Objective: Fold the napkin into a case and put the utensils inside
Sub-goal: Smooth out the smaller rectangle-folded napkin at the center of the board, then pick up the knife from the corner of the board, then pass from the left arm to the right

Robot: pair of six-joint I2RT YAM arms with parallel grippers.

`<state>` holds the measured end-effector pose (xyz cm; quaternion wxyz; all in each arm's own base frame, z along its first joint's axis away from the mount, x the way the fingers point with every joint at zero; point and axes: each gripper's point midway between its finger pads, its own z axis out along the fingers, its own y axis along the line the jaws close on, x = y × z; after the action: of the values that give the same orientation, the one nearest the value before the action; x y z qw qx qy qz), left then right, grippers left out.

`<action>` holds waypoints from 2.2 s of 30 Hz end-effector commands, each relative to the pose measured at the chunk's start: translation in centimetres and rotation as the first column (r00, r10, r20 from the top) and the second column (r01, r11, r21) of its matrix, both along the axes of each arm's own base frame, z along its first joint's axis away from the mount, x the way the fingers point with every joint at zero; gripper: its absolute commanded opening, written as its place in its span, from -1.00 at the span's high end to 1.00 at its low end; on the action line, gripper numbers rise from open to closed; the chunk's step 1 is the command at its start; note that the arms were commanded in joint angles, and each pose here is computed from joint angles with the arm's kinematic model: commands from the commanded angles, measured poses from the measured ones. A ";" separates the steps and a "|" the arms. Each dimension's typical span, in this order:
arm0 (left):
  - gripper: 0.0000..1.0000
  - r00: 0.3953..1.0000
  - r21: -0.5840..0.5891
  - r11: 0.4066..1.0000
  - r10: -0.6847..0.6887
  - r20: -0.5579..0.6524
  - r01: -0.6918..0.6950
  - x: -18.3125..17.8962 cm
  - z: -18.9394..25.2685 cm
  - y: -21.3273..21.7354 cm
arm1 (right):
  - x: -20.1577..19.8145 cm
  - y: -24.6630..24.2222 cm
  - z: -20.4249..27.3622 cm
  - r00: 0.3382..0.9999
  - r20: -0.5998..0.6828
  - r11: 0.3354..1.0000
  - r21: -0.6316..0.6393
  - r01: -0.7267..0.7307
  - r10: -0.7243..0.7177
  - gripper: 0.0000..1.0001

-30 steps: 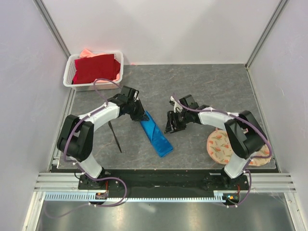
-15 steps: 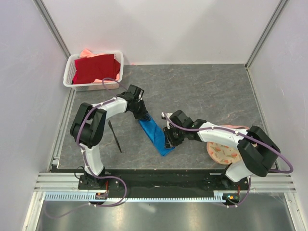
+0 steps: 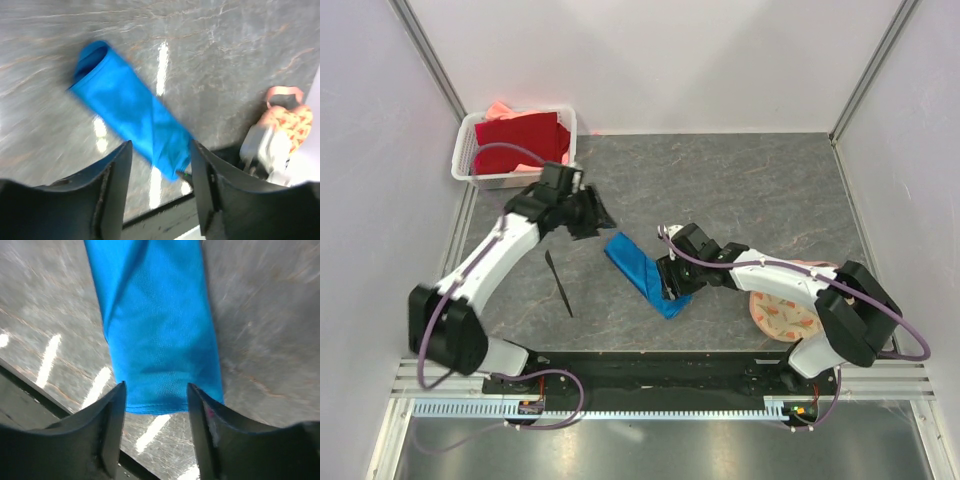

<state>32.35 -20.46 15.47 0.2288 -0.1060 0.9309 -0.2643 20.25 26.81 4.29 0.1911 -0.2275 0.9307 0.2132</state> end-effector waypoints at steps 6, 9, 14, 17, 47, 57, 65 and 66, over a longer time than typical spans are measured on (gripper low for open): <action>-0.20 0.914 0.349 0.913 0.311 -0.261 -0.211 -7.4 -6.6 13.0 | 3.0 3.9 7.1 0.986 0.161 0.983 0.166 -0.080 0.053 -0.42; -0.21 0.869 0.421 0.881 0.371 -0.327 -0.217 -7.6 -8.9 13.8 | 3.1 3.9 6.6 0.984 0.165 0.983 0.156 -0.096 0.070 -0.49; -0.15 0.827 0.497 0.838 0.434 -0.358 -0.225 -8.0 -12.5 14.0 | 2.4 3.6 6.0 0.983 0.157 0.981 0.153 -0.117 0.093 -0.53; -0.13 0.797 0.568 0.784 0.500 -0.338 -0.250 -8.5 -14.1 14.8 | 1.9 3.4 6.1 0.984 0.144 0.979 0.161 -0.124 0.101 -0.54; 0.96 0.997 0.099 0.994 0.051 0.057 -0.056 -5.4 -4.6 6.3 | 6.1 -0.1 11.2 0.976 0.043 0.961 0.189 0.202 -0.214 -0.78; 0.96 0.867 0.065 0.913 -0.403 0.295 0.402 -9.5 1.6 -4.6 | 7.7 2.0 14.3 0.972 -0.023 0.894 0.387 0.226 -0.236 -0.83; 0.96 0.757 0.196 0.842 -0.539 0.371 0.503 -11.2 2.2 -8.2 | 9.2 1.3 15.8 0.962 -0.082 0.830 0.489 0.268 -0.262 -0.77; 0.96 0.756 0.209 0.840 -0.543 0.367 0.501 -11.3 2.0 -8.4 | 9.4 1.3 15.9 0.963 -0.080 0.827 0.497 0.263 -0.258 -0.74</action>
<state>19.48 -27.11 14.96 0.2757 0.1844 0.8939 -0.3016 28.98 27.30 17.42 0.2496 -0.0382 0.8910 0.3773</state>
